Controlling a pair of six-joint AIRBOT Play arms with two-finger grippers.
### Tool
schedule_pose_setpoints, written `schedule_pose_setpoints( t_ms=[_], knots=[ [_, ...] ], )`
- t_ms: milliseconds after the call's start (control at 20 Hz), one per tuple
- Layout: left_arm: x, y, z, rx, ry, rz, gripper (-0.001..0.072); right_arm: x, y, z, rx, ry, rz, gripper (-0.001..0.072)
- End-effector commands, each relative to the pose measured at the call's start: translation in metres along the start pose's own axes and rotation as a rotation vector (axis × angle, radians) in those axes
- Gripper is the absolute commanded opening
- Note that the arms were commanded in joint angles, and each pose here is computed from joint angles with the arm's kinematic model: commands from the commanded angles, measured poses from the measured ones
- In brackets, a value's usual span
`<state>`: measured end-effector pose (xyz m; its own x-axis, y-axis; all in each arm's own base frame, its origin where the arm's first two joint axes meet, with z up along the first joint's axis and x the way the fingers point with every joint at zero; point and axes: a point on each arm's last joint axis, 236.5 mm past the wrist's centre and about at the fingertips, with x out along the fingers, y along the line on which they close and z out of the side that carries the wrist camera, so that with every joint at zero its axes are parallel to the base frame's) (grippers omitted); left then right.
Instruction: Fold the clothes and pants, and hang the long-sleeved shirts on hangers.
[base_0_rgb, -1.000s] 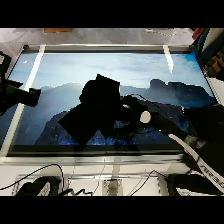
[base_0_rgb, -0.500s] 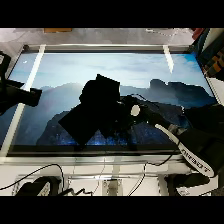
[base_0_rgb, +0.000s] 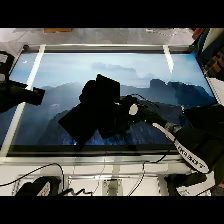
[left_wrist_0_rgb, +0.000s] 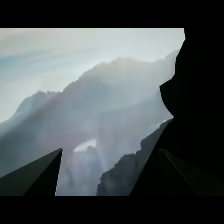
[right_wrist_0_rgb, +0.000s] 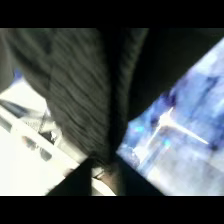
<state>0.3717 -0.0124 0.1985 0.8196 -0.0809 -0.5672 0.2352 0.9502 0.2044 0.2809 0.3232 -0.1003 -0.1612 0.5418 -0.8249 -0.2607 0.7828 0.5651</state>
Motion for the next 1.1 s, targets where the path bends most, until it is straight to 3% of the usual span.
schedule_pose_setpoints(
  t_ms=[0,50,150,200,250,500,750,800,900,950,1050],
  knots=[
    [0.003,0.0,-0.001,-0.102,0.007,-0.002,0.0691,-0.004,0.009,-0.005,-0.057,0.018,0.025,0.0015],
    [0.003,0.0,-0.002,-0.129,0.007,-0.001,0.0623,-0.009,0.011,0.0,-0.087,-0.009,0.024,0.0015],
    [0.003,0.001,-0.003,-0.13,0.012,0.001,0.0211,-0.026,0.016,0.018,-0.145,-0.109,-0.003,0.0014],
    [0.005,0.0,-0.005,-0.131,0.019,-0.001,0.0062,-0.039,0.018,0.029,-0.179,-0.171,-0.029,0.0014],
    [0.008,-0.001,-0.009,-0.133,0.032,-0.006,0.0012,-0.056,0.019,0.042,-0.219,-0.243,-0.063,0.0014],
    [0.039,-0.033,-0.101,-0.165,0.374,-0.119,0.001,-0.132,0.021,0.072,-0.293,-0.469,-0.14,0.0014],
    [0.056,-0.119,-0.197,-0.437,0.628,-0.353,0.0024,-0.135,0.02,0.074,-0.29,-0.481,-0.141,0.0014],
    [0.053,-0.136,-0.21,-0.493,0.663,-0.4,0.0095,-0.135,0.02,0.075,-0.29,-0.484,-0.141,0.0014],
    [0.048,-0.159,-0.234,-0.57,0.723,-0.453,0.0424,-0.137,0.02,0.078,-0.29,-0.5,-0.142,0.0014],
    [0.046,-0.166,-0.247,-0.59,0.749,-0.457,0.0493,-0.138,0.02,0.08,-0.29,-0.506,-0.143,0.0015],
    [0.049,-0.174,-0.264,-0.643,0.758,-0.453,0.0493,-0.139,0.021,0.082,-0.29,-0.519,-0.144,0.0015]
  ],
)
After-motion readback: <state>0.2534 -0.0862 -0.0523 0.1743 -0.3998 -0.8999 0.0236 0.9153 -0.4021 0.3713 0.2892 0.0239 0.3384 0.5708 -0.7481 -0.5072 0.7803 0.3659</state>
